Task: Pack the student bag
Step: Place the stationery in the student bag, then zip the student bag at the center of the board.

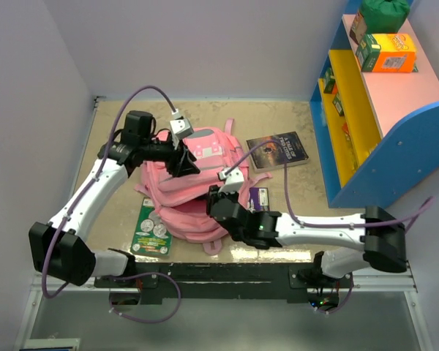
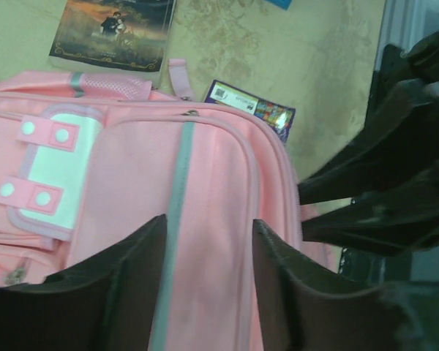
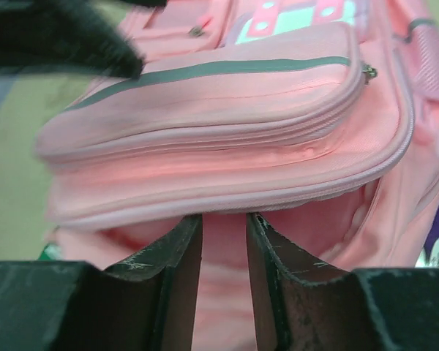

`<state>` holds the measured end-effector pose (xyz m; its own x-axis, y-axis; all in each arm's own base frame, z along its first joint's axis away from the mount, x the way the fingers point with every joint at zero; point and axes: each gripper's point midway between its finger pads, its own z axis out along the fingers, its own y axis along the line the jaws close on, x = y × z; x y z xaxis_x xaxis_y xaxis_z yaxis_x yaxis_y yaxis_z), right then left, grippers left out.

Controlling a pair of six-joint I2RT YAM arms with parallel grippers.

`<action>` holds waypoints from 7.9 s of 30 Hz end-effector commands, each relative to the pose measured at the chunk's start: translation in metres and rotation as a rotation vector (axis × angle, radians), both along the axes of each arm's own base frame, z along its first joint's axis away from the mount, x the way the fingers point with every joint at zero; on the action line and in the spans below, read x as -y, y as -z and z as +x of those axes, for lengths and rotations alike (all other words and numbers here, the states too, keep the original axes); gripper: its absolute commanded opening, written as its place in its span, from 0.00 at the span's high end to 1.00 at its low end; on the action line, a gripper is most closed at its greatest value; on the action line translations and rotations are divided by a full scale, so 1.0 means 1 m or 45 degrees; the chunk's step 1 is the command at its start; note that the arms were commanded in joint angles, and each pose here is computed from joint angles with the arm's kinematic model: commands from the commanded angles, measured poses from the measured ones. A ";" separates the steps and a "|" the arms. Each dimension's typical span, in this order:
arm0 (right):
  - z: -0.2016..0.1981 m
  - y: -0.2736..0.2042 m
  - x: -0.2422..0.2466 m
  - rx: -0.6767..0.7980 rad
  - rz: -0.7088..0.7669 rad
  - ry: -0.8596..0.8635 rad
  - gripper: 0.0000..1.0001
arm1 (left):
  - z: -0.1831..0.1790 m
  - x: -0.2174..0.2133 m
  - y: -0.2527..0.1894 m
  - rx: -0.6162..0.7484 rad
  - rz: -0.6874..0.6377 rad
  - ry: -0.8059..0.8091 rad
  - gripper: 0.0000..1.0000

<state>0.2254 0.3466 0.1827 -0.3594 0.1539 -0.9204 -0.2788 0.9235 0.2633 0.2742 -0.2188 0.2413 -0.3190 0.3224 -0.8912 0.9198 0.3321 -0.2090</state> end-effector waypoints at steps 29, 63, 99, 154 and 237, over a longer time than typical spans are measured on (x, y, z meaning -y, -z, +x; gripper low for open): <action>-0.074 0.100 0.022 -0.556 -0.007 -0.077 0.60 | -0.029 -0.142 0.119 0.493 0.677 0.668 0.37; -0.044 -0.019 -0.013 -0.120 0.103 -0.454 0.58 | -0.013 -0.066 0.056 0.773 0.405 0.352 1.00; -0.048 0.033 -0.082 -0.109 -0.146 -0.421 0.41 | -0.015 -0.084 0.097 0.599 0.482 0.322 0.99; -0.045 -0.018 -0.064 -0.063 0.082 -0.470 0.47 | -0.001 -0.020 0.039 0.796 0.291 0.436 1.00; -0.047 0.010 -0.044 -0.350 0.358 -0.167 1.00 | -0.014 -0.019 0.062 0.695 0.312 0.441 1.00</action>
